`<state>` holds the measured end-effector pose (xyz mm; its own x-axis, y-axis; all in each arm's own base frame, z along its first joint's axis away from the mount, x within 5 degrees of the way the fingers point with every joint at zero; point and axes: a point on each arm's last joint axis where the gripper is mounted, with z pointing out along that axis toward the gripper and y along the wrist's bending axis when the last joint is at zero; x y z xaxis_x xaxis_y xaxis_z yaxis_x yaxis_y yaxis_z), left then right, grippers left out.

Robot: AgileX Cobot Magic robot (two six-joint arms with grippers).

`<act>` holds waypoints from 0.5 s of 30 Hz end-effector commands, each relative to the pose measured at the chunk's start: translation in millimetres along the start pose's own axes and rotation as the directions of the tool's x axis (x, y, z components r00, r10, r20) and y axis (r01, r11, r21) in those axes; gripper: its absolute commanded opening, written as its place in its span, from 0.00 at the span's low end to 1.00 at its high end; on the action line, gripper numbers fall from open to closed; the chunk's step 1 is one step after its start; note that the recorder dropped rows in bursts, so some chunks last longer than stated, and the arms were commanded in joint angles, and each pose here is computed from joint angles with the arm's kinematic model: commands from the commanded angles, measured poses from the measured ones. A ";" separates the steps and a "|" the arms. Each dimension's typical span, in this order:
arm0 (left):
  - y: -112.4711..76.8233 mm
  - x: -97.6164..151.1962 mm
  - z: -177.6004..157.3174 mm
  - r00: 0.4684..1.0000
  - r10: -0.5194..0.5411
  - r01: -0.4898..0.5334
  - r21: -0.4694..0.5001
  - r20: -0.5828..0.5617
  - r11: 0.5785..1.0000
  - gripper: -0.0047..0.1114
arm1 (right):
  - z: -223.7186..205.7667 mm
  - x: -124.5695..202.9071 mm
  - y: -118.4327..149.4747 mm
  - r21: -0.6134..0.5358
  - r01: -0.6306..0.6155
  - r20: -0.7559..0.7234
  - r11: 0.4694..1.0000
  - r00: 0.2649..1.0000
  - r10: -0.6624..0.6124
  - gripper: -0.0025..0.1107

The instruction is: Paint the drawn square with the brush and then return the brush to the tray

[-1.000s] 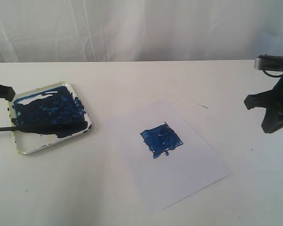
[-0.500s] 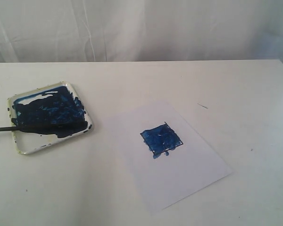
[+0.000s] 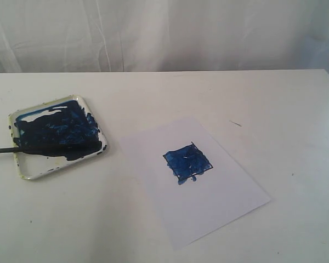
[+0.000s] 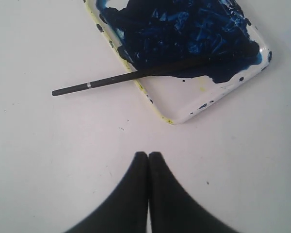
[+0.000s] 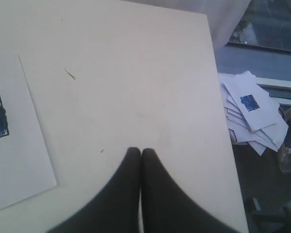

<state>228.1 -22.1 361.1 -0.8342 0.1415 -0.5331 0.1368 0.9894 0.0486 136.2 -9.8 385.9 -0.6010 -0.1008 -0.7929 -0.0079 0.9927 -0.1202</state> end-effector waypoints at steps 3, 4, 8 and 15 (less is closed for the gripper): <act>0.9 4.9 -13.1 1.000 0.007 -0.007 -0.001 0.028 1.000 0.04 | -5.6 4.3 -1.2 0.013 -0.005 -0.001 1.000 1.000 0.005 0.02; 0.9 5.5 -15.0 0.999 0.007 -0.007 -0.001 0.034 1.000 0.04 | -6.2 5.1 -1.1 0.013 -0.005 -0.007 1.000 1.000 0.005 0.02; 0.9 8.5 -26.1 0.997 0.007 -0.006 -0.004 0.074 1.000 0.04 | -11.9 9.3 -0.4 0.013 -0.007 0.012 1.000 1.000 0.007 0.02; 0.9 17.9 -50.7 0.988 0.005 -0.004 -0.009 0.153 1.000 0.04 | -43.6 20.0 0.7 0.029 -0.011 0.126 1.000 0.992 0.007 0.02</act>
<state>195.8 -18.6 388.7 -0.7562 0.1465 -0.6377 0.1403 0.9882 0.0607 98.7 -7.6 393.6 -0.5235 -0.1049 -0.8455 0.0042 0.9921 -0.1258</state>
